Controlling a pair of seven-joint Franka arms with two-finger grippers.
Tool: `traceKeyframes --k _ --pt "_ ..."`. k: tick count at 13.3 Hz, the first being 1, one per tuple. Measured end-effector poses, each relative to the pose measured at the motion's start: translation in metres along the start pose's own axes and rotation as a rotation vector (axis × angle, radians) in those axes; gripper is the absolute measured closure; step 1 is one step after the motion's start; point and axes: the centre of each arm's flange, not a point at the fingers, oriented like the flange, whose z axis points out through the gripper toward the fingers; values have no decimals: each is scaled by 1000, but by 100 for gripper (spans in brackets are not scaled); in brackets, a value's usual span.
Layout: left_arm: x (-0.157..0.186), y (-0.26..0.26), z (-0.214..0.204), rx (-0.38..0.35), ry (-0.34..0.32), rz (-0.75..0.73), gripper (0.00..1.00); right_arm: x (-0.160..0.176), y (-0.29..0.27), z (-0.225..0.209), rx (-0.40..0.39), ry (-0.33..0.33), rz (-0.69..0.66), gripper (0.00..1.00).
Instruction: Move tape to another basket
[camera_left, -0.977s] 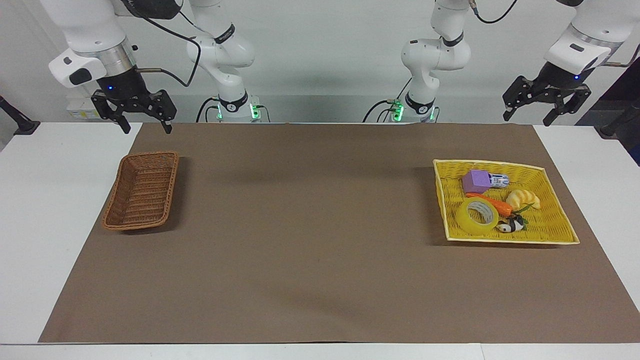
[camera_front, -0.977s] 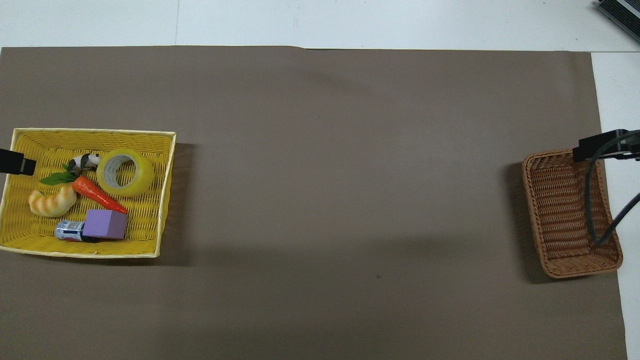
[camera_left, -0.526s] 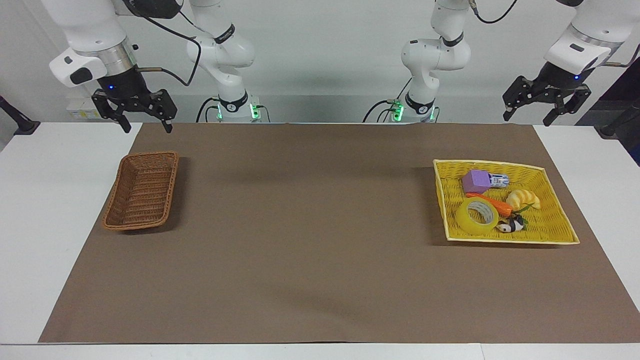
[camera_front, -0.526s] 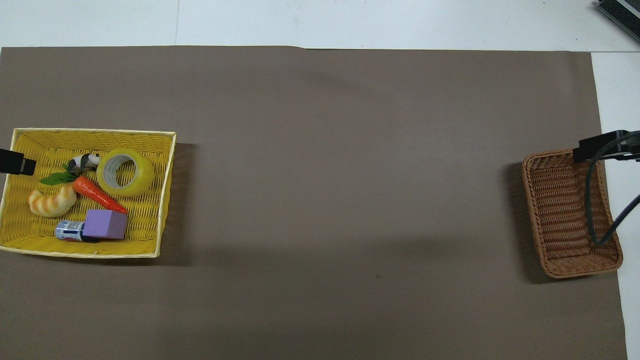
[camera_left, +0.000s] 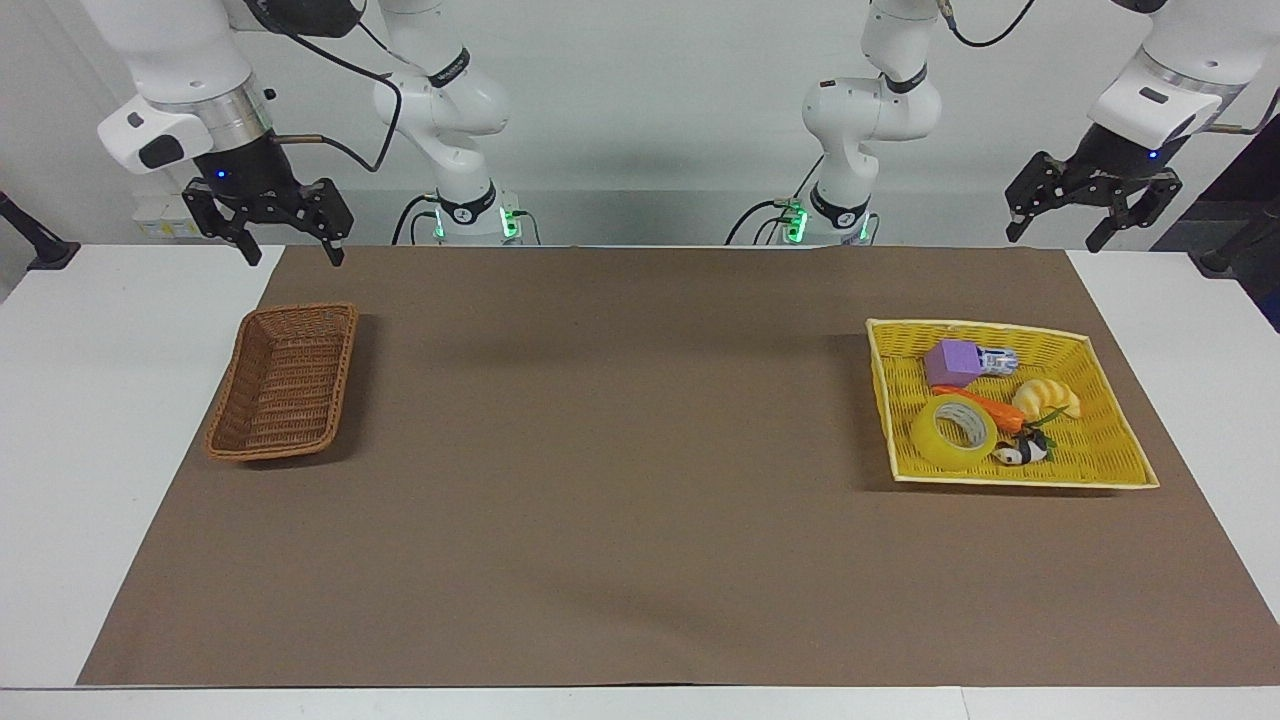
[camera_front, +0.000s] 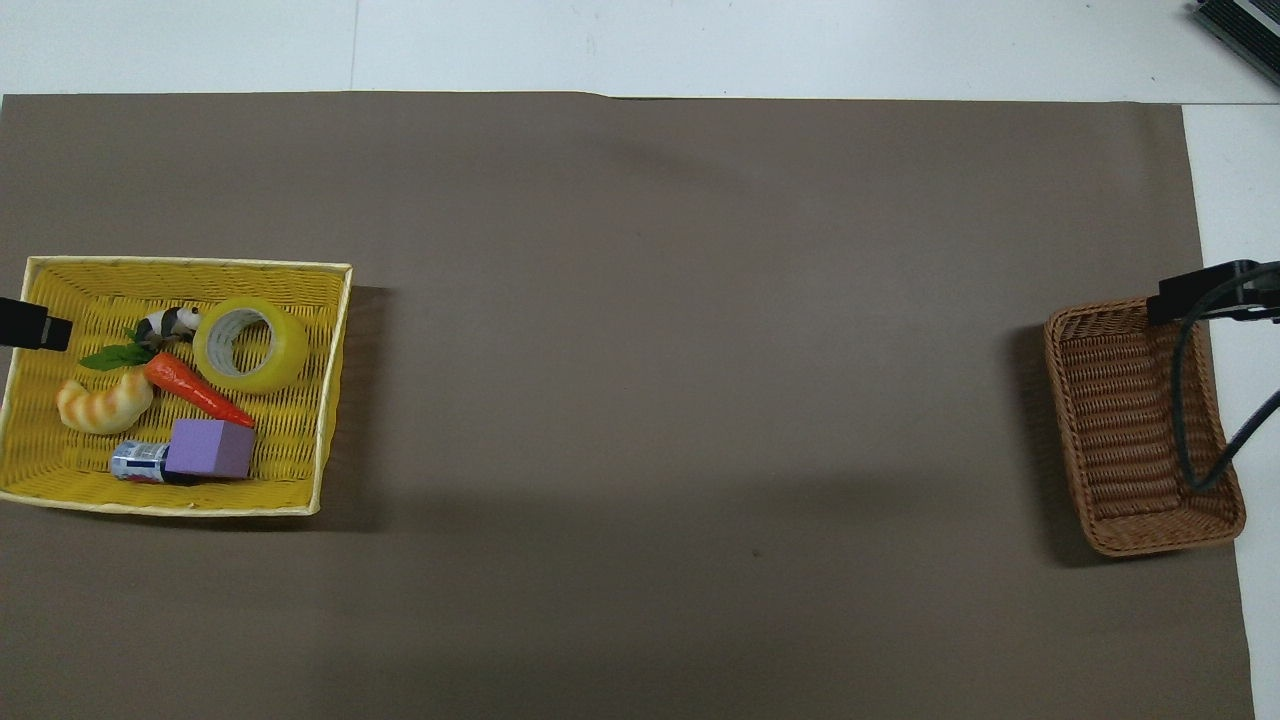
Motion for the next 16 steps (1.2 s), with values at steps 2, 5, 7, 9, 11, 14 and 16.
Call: traceKeyframes --k 2,5,7,9,11,14,16 --pt "0 0 0 -1 -5 0 0 0 0 0 0 0 0 0" --pt "-2 1 2 -3 -16 2 0 0 0 0 0 0 0 0" --pt "-1 2 2 -3 -16 4 0 0 0 0 0 0 0 0" --pt "1 2 3 0 -2 6 0 0 0 0 0 0 0 0" --pt "8 -1 16 5 24 3 0 0 2 0 0 0 4 0" --pt "21 -8 65 10 43 1 0 -1 11 0 -1 -1 19 0" --pt "28 -16 112 16 51 9 0 -3 10 2 0 -23 19 0"
